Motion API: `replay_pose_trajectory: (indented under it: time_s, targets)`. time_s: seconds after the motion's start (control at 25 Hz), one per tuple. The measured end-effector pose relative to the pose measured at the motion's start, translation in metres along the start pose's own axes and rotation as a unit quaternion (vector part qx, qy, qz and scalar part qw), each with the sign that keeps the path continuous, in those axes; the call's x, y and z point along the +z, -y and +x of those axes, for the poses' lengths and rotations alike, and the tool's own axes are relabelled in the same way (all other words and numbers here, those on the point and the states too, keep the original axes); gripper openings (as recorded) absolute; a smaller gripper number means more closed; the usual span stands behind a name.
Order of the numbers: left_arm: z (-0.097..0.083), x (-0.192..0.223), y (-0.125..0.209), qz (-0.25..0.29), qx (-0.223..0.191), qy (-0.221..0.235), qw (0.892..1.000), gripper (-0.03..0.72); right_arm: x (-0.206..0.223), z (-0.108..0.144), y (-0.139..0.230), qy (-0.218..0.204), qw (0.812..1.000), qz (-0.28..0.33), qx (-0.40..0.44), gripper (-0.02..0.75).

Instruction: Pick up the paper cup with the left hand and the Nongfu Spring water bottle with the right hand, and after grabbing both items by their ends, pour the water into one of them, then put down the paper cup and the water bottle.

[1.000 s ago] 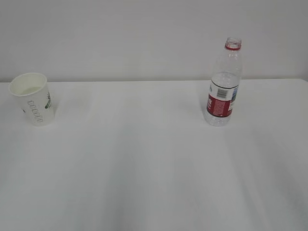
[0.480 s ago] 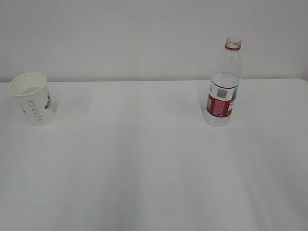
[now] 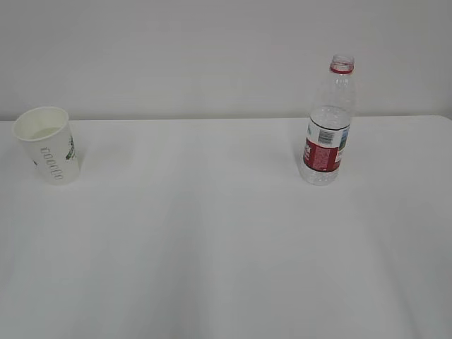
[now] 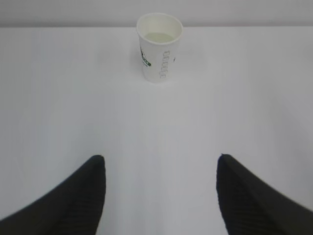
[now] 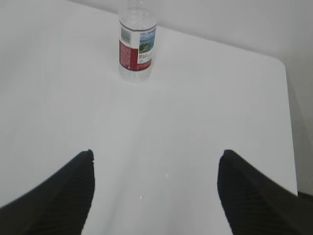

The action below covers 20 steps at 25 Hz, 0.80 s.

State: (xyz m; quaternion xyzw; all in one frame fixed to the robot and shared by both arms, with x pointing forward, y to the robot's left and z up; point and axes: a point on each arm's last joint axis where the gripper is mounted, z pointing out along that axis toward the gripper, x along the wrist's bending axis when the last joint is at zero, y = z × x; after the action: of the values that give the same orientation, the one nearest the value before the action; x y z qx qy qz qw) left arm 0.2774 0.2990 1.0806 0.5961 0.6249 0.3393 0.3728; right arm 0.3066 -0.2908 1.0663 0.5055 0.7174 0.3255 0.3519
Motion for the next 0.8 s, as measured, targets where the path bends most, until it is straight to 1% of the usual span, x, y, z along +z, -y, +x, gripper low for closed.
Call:
replay_pose_trajectory:
  time_s: [0.2, 0.36, 0.48, 0.68, 0.8]
  targets:
    - [-0.001, 0.000, 0.007, 0.041, -0.005, 0.006, 0.999, 0.516, -0.003, 0.002, 0.009, -0.013, 0.998, 0.057, 0.025, 0.589]
    - [-0.001, -0.001, 0.013, 0.071, -0.004, 0.005, 0.997, 0.516, -0.004, 0.003, 0.019, -0.016, 0.993, 0.110, 0.029, 0.589]
    - [-0.001, -0.003, 0.016, 0.083, 0.014, 0.007, 0.996, 0.516, -0.006, 0.004, 0.024, -0.022, 0.989, 0.139, 0.032, 0.589]
    - [-0.001, -0.012, 0.020, 0.056, 0.023, 0.009, 0.998, 0.513, -0.002, 0.008, 0.033, -0.034, 0.985, 0.167, 0.039, 0.589]
    - [-0.001, -0.018, 0.023, 0.036, 0.025, 0.009, 0.999, 0.487, -0.002, 0.009, 0.033, -0.036, 0.984, 0.169, 0.040, 0.589]
